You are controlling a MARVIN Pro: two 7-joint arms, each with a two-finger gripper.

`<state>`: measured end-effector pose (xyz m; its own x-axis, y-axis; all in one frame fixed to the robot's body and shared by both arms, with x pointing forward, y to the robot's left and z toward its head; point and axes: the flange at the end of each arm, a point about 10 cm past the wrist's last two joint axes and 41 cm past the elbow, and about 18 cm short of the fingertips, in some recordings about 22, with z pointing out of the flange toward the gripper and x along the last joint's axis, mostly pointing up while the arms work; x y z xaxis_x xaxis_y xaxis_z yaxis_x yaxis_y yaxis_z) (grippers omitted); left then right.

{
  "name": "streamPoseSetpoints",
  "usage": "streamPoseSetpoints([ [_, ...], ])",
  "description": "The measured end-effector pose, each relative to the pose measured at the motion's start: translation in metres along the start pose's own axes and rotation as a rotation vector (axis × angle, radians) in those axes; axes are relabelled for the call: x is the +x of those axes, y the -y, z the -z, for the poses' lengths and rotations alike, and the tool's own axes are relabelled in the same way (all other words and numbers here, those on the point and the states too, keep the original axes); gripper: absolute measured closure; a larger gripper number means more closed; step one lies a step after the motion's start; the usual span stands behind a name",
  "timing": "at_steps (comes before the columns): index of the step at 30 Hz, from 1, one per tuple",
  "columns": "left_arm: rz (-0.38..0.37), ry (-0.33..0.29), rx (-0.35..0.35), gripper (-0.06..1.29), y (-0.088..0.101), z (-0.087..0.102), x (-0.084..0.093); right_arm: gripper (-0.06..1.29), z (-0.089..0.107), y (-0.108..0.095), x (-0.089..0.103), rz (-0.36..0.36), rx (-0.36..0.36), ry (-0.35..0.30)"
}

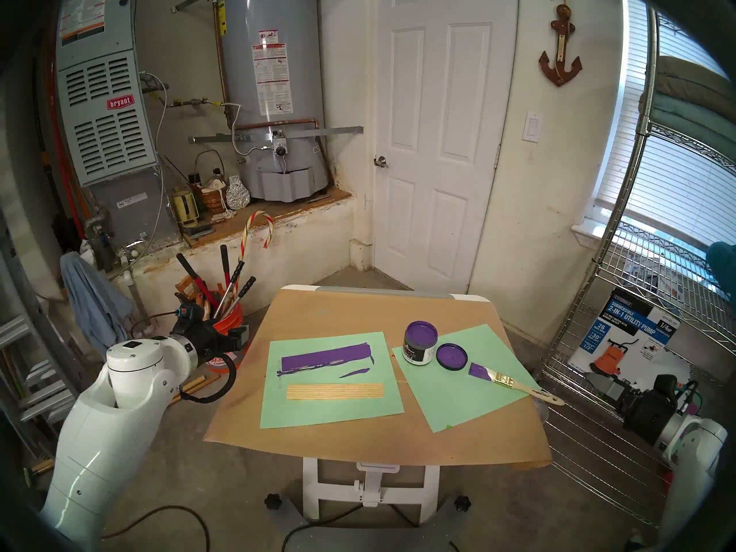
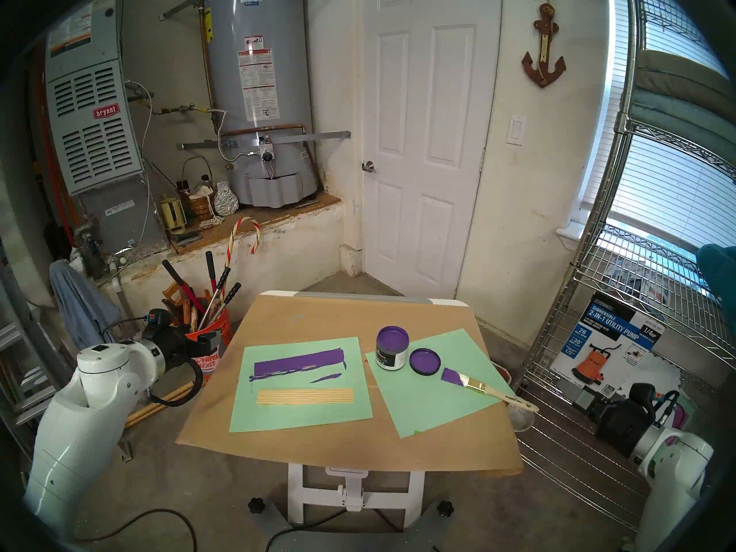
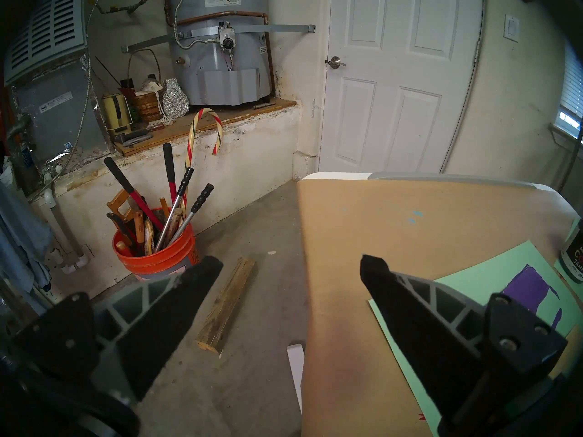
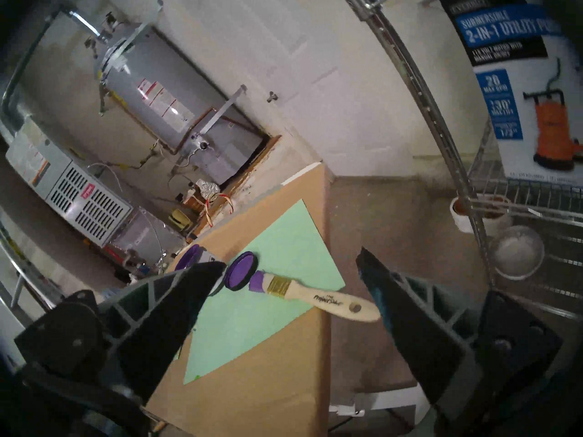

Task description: Pick up brush, dip the brush into paint, and paint the wood

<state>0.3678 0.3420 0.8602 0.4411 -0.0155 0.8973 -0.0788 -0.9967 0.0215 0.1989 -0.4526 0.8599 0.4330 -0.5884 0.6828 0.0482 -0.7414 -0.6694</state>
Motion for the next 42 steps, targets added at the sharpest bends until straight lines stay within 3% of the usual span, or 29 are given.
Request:
streamPoseSetpoints([
  [12,0.0,0.0,0.0,-0.02,0.0,0.0,0.0,0.02,0.002,0.0,-0.026,-0.157,-0.115,-0.051],
  [30,0.0,-0.001,0.0,-0.02,0.0,0.0,0.0,0.02,-0.011,0.015,-0.042,-0.261,-0.098,-0.096],
  [42,0.0,-0.001,0.001,-0.02,0.0,0.0,0.0,0.02,-0.012,0.012,-0.049,-0.297,-0.102,-0.104],
])
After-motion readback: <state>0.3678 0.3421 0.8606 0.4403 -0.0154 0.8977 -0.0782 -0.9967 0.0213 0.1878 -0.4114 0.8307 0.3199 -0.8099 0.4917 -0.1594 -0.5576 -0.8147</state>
